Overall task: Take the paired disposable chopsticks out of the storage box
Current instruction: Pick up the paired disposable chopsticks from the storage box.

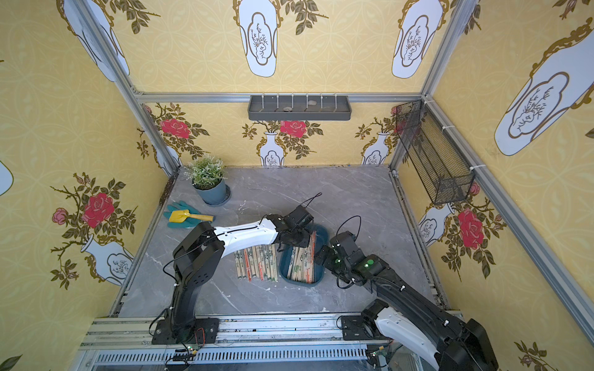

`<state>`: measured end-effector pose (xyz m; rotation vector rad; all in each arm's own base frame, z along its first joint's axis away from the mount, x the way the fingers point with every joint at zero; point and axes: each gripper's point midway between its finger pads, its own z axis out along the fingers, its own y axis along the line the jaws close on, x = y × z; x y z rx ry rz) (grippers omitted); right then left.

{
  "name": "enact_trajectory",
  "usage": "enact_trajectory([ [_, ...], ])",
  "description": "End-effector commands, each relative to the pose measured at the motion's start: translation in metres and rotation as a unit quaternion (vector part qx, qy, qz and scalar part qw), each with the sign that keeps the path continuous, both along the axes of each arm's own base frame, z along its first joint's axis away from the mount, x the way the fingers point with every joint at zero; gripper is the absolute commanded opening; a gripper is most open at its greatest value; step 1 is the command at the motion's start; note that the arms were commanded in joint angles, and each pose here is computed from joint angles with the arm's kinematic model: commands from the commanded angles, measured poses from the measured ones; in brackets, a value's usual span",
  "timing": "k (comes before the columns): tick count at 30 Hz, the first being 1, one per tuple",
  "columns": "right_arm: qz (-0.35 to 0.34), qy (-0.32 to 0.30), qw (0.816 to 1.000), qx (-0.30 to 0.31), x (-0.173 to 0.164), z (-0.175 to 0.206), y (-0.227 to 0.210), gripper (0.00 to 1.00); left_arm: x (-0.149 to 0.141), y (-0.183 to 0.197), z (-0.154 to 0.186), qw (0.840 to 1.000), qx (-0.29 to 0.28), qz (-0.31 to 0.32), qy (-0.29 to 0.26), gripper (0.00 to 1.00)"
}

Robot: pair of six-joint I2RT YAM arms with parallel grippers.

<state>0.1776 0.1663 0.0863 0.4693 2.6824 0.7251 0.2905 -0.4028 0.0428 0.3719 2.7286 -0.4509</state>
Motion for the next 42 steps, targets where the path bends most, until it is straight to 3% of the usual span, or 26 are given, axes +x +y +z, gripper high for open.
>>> enact_trajectory([
  [1, -0.001, -0.003, 1.000, 0.007, 0.001, 0.001, 0.002, 0.97, -0.003, 0.001, -0.008, 1.000, 0.009, -0.007, 0.009, 0.29],
  [12, 0.004, -0.006, 1.000, 0.009, 0.003, 0.005, 0.005, 0.97, -0.003, 0.000, -0.017, 1.000, 0.017, -0.009, 0.016, 0.27],
  [22, 0.006, -0.008, 1.000, 0.010, 0.004, 0.005, 0.006, 0.97, -0.003, 0.002, -0.017, 1.000, 0.023, -0.011, 0.013, 0.17],
  [32, 0.005, -0.006, 1.000, 0.009, 0.004, 0.004, 0.006, 0.97, 0.002, -0.003, 0.011, 1.000, 0.001, -0.010, -0.009, 0.01],
  [42, 0.007, -0.004, 1.000, 0.007, 0.006, 0.002, 0.007, 0.97, 0.008, -0.006, 0.034, 0.999, -0.016, -0.011, -0.028, 0.00],
])
